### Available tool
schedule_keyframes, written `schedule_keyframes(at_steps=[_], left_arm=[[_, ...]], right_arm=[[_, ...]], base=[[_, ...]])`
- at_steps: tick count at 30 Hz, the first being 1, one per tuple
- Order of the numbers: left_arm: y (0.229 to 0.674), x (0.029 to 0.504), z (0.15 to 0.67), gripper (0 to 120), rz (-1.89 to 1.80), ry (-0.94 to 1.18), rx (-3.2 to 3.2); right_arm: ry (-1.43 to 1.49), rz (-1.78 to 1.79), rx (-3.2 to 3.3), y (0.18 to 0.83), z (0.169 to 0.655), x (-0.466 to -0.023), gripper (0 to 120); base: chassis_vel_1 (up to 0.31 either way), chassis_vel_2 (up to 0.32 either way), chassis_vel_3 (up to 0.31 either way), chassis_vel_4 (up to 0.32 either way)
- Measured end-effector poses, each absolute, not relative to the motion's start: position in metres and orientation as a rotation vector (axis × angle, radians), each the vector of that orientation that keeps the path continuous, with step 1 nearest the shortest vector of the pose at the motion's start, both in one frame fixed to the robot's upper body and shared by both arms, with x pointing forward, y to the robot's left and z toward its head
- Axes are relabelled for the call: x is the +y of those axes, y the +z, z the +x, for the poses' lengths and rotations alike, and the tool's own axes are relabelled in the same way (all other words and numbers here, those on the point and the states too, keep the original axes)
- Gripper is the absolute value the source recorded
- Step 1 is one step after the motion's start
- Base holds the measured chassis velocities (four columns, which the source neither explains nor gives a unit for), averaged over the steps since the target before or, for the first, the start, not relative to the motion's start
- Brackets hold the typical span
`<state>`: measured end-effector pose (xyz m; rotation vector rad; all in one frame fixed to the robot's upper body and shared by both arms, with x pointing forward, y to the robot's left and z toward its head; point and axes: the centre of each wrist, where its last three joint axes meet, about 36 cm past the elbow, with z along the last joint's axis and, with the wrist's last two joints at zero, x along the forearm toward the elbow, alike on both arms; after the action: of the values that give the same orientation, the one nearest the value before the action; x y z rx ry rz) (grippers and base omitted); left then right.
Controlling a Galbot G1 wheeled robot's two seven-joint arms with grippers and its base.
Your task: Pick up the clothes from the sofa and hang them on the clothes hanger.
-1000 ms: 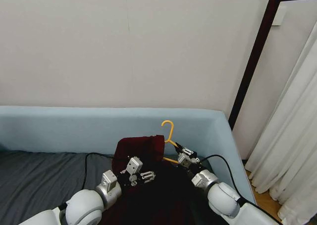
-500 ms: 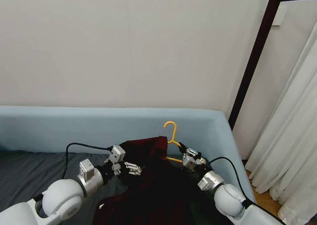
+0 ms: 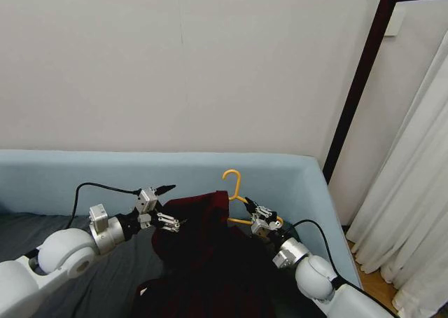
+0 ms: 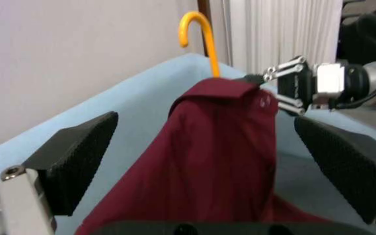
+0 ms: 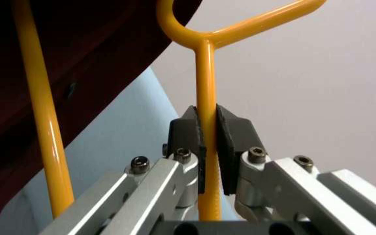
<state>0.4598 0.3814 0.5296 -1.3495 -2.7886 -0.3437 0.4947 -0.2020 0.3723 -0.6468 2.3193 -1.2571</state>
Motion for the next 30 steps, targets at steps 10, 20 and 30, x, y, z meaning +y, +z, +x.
schedule_keyframes(at_steps=[10,20,30], left_arm=[[0.539,0.395,0.494,100,-1.234,-0.401,-2.757],[0.540,0.385,0.531,100,-1.325,-0.426,-2.650],[0.540,0.370,0.571,95,-1.492,-0.502,-2.459]], right_arm=[[-1.241,-0.666,2.284,0.372,0.491,-0.192,5],[-1.267,-0.653,2.240,0.377,0.493,-0.197,5],[-1.283,-0.628,2.230,0.377,0.494,-0.204,5]], base=[[0.000,0.000,0.000,0.000],[0.000,0.000,0.000,0.000],[0.000,0.000,0.000,0.000]])
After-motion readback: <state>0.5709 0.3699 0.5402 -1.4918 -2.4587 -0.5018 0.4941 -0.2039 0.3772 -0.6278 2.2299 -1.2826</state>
